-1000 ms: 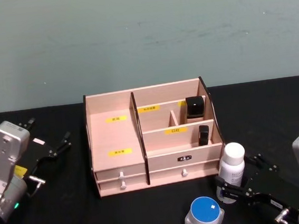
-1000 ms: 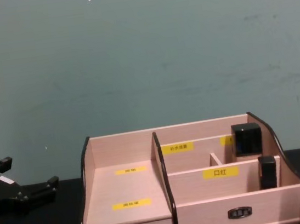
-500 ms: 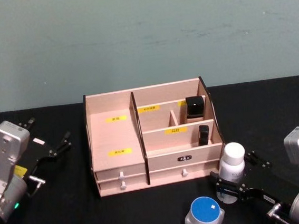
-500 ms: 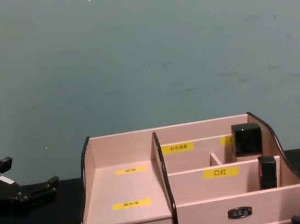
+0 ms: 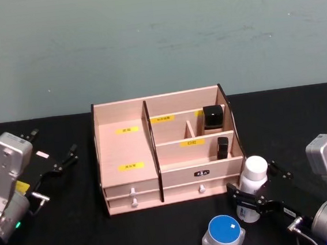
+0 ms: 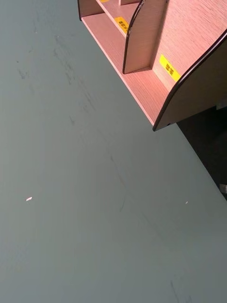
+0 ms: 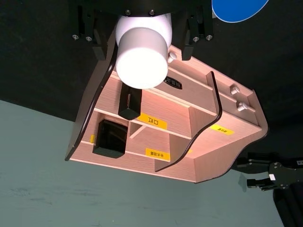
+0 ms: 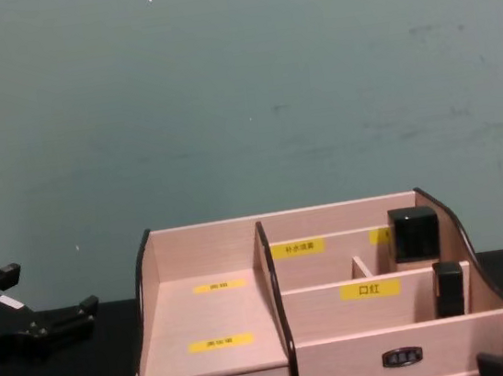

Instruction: Pick up the facial cleanser and watermelon frost from the table and place them into the tiered storage box.

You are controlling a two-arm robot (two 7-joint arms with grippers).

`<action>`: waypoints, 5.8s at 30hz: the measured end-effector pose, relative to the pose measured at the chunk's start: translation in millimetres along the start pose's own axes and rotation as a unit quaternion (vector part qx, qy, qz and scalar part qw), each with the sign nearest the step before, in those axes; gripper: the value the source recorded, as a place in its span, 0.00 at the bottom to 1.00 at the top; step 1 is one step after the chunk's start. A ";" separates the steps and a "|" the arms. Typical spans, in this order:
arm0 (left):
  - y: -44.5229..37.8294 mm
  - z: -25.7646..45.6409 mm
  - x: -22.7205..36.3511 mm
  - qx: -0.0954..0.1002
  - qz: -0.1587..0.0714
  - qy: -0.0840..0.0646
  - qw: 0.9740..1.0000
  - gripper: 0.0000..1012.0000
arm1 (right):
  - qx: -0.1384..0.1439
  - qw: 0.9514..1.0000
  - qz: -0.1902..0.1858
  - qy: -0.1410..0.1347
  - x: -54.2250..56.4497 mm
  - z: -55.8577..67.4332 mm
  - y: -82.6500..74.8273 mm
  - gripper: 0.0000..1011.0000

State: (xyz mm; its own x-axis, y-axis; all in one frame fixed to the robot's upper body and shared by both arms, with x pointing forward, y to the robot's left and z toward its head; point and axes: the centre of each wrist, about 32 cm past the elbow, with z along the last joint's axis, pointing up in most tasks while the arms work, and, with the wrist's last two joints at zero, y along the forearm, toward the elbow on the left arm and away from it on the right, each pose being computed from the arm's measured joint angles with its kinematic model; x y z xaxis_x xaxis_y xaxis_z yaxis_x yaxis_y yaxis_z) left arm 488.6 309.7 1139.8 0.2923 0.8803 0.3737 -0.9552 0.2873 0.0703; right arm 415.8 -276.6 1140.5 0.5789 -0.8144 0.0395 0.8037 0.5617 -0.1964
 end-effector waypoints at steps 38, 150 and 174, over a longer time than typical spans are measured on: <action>0.0 0.0 0.0 0.000 0.000 0.000 1.000 1.00 | 0.046 0.999 0.009 -0.007 -3.5 28.5 0.2 0.59; 0.0 0.0 0.0 0.000 0.000 0.000 1.000 1.00 | 0.083 0.990 0.104 -0.044 28.8 83.1 151.5 0.59; 0.0 0.0 0.0 0.000 0.000 0.000 1.000 1.00 | 0.067 0.990 0.116 -0.033 28.2 79.2 152.3 0.65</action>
State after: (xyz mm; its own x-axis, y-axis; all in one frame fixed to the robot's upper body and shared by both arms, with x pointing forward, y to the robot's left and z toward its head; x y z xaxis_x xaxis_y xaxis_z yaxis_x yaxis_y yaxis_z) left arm 488.6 309.7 1139.8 0.2922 0.8803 0.3737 -0.9553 0.2873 0.0702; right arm 565.4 -202.4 1189.3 0.7548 -0.6519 0.0725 0.6559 0.7509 -0.0765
